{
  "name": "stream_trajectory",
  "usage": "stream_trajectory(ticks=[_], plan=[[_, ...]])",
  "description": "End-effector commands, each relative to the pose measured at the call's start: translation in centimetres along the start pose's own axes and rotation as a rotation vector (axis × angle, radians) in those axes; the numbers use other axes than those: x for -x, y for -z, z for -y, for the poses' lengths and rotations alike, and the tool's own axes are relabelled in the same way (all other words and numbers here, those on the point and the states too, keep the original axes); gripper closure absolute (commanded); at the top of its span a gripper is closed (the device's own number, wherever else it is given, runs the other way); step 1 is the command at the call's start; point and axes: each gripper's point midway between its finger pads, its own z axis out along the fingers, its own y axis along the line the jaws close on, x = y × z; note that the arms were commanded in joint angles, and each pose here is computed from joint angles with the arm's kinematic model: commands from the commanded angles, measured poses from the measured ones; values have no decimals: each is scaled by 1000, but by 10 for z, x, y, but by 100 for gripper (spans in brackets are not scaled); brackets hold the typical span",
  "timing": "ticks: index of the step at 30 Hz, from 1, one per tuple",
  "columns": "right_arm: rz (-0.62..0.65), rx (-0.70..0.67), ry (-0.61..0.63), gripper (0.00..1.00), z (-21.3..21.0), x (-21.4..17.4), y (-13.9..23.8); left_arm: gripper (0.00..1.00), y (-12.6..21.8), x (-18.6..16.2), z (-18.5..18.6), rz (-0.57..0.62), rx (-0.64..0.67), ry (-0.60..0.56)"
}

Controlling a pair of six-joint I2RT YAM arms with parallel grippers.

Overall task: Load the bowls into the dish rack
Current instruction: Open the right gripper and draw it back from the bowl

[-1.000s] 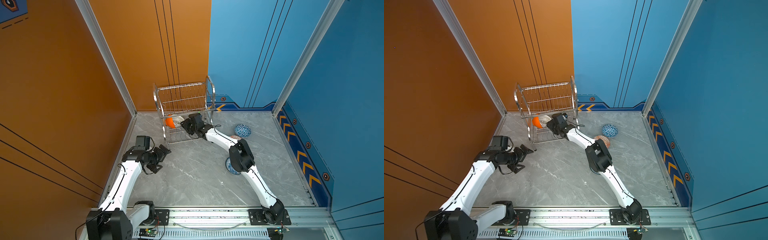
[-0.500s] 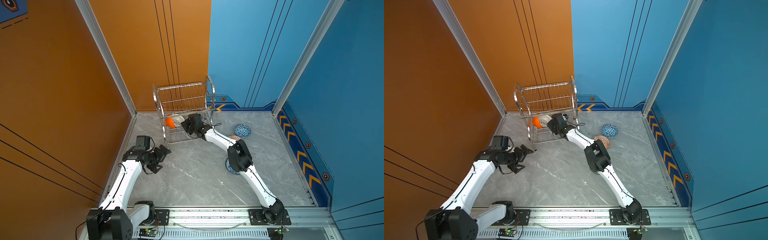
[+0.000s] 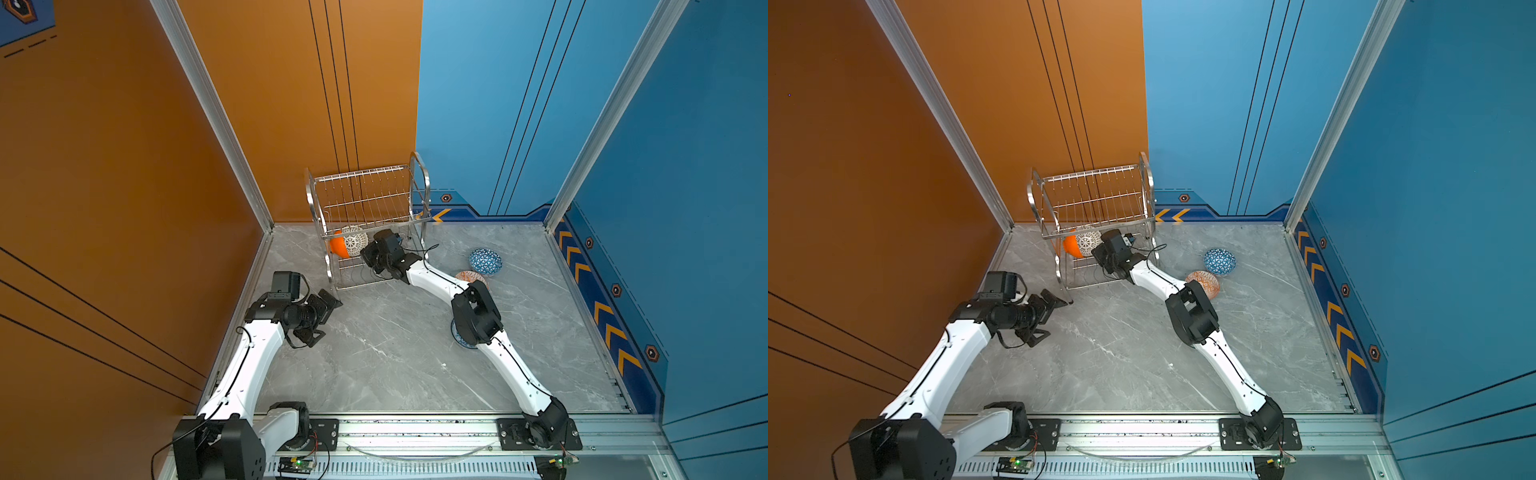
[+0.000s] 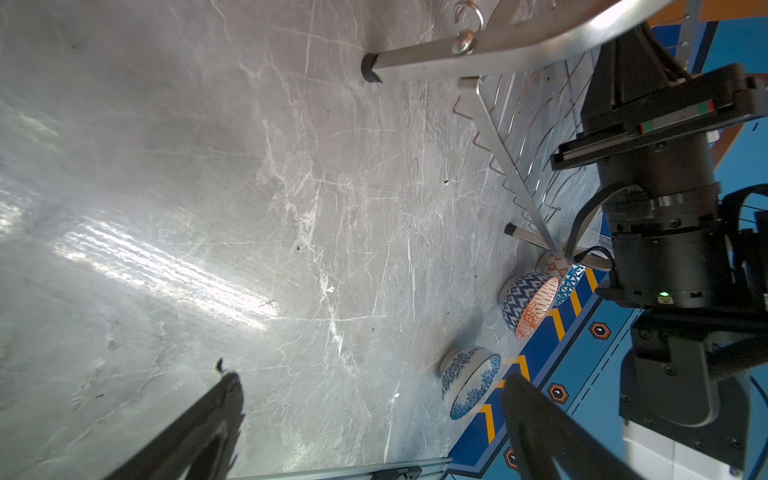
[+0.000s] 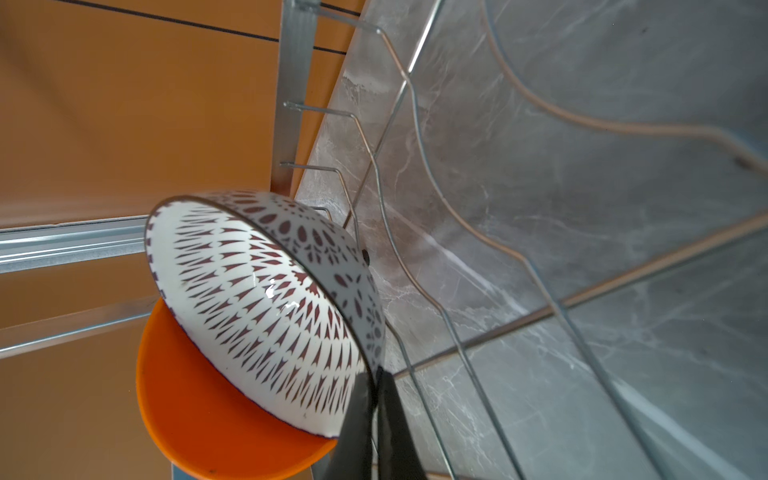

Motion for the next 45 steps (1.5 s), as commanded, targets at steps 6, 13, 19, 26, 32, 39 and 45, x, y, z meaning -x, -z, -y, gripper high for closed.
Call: stream_trajectory(ticks=[6,13,19,26,32,39,45], plan=[[21,114,14,100,-26,20,19,2,2,-1,0,-15,9,-6],[59,150,29,100,-34,38,42,2,3,1,1,-6,8,-6],[63,164,52,100,-40,46,59,2,5,2,2,5,4,-8],[56,164,67,100,-45,48,81,2,9,3,4,24,-3,-10],[46,156,84,100,-43,47,97,2,10,4,7,33,-2,-18],[32,133,95,100,-37,41,110,2,10,3,8,35,-1,-29],[25,102,105,100,-30,39,113,2,10,1,7,33,-1,-33]])
